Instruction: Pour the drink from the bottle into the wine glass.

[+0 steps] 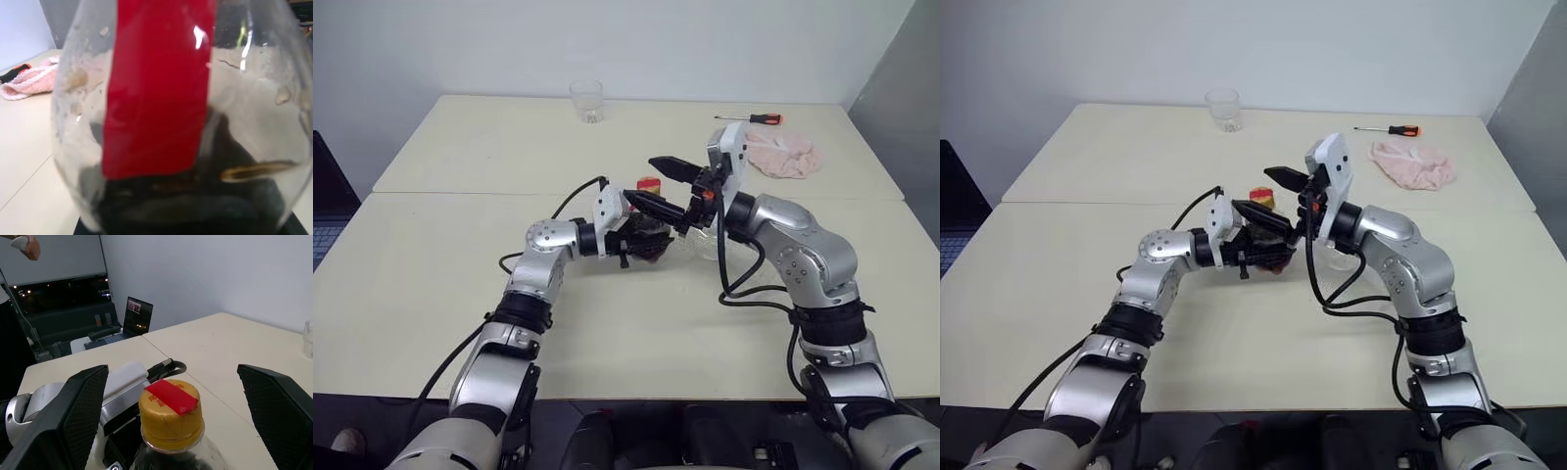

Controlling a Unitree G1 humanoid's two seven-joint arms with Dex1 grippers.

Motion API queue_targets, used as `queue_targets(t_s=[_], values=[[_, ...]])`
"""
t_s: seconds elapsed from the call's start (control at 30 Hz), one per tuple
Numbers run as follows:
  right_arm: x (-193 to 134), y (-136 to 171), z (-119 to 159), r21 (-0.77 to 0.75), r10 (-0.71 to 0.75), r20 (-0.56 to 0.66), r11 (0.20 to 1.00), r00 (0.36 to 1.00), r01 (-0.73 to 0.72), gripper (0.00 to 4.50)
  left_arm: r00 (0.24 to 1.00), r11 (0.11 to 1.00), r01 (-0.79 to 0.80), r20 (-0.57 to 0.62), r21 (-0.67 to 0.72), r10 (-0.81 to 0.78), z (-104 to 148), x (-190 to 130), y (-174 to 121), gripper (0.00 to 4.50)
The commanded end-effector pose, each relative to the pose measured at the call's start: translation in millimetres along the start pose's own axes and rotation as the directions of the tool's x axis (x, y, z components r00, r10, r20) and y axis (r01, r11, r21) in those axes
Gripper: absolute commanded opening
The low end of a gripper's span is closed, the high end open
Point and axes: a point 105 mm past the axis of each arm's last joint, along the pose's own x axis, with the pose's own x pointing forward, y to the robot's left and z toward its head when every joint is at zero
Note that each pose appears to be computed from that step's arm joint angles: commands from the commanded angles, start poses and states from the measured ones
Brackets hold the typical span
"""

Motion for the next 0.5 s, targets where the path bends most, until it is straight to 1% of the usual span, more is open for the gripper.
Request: queue_targets(t_s=[0.03, 0.3, 0.33, 0.37, 0.5], values=[[5.0, 2.7, 15.3, -0.043, 0.021, 0.045, 0.999, 0.999, -0.019, 4.5, 0.999, 0.999, -0.002, 0.047, 0.051, -0.001, 19.0, 2.2, 5.9, 1.7], [10.5, 0.7, 16.1, -0.026, 0.02, 0.057, 0.999, 0.998, -0.019, 4.5, 0.999, 0.999, -0.005, 0.05, 0.054, 0.002, 20.1, 2.2, 6.9, 1.7], [11.0, 0.6, 16.0, -0.025, 0.021, 0.058, 0.999, 0.998, -0.02, 4.12, 0.999, 0.998, -0.004, 0.05, 0.055, 0.001, 20.3, 2.3, 6.9, 1.7], [11.3, 0.4, 16.1, -0.025, 0.021, 0.059, 0.999, 0.998, -0.02, 3.92, 0.999, 0.998, -0.003, 0.05, 0.056, 0.0, 20.5, 2.4, 6.9, 1.7], [11.9, -0.4, 16.3, -0.025, 0.02, 0.062, 1.0, 0.998, -0.019, 2.47, 0.999, 0.998, -0.003, 0.051, 0.061, 0.0, 22.1, 2.9, 8.0, 1.7]])
